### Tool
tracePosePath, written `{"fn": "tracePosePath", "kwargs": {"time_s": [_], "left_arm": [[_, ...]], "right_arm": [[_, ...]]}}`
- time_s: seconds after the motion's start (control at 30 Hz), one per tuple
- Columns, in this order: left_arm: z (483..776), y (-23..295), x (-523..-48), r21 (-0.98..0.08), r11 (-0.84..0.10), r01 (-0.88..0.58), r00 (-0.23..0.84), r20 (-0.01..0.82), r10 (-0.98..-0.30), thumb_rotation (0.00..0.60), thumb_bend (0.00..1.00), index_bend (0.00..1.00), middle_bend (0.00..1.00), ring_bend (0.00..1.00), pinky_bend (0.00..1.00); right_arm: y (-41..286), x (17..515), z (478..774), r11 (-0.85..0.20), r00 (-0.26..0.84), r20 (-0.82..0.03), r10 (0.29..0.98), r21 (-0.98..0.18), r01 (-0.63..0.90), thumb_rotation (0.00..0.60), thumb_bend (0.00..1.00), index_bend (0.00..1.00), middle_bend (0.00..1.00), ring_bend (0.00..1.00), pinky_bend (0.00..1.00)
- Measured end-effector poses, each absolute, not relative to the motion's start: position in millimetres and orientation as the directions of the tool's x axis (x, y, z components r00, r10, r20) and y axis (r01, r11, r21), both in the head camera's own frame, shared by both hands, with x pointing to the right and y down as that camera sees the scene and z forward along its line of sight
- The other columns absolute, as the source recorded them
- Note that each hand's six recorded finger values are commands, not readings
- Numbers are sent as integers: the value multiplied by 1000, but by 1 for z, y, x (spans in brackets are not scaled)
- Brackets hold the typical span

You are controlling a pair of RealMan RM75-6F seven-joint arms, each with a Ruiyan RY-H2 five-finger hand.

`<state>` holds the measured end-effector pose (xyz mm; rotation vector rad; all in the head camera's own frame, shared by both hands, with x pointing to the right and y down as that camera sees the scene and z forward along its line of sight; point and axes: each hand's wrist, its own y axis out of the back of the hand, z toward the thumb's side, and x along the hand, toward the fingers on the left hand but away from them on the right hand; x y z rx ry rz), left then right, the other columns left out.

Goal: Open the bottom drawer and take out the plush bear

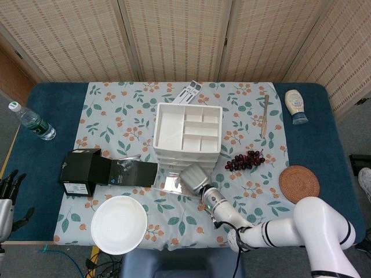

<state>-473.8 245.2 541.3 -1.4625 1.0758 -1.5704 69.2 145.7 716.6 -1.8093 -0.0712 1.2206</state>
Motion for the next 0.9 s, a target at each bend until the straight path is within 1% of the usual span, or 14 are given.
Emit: {"fn": "tracePosePath", "kwargs": {"time_s": [0.1,0.33,0.53,0.57,0.77,0.9], "left_arm": [[541,245,-474,-921,-387,-33,-92,389,-917,600,261,105,70,118,94],[541,243,-472,-922,-386,-33,-86,387,-918,600,260,105,69,118,94],[540,241,-470,-923,-383,-33,-80,384,-920,600,260,105,70,118,94],[540,240,-470,-924,-382,-33,-79,383,-920,600,260,105,70,118,94],[540,238,-466,-925,-379,-33,-67,380,-922,600,260,105,70,118,94],[540,236,-463,-925,-378,-34,-58,380,-923,600,260,105,69,118,94]], "right_arm": [[145,69,712,-566,515,-692,505,-716,-407,600,621,606,1000,1000,1000],[140,70,693,-533,545,-648,532,-756,-379,600,623,607,1000,1000,1000],[127,81,665,-484,559,-586,587,-807,-338,600,623,607,1000,1000,1000],[125,85,657,-471,562,-567,602,-820,-324,600,623,607,1000,1000,1000],[118,112,630,-464,557,-525,643,-846,-263,600,622,607,1000,1000,1000],[119,138,617,-466,538,-519,664,-850,-246,600,623,607,1000,1000,1000]]}}
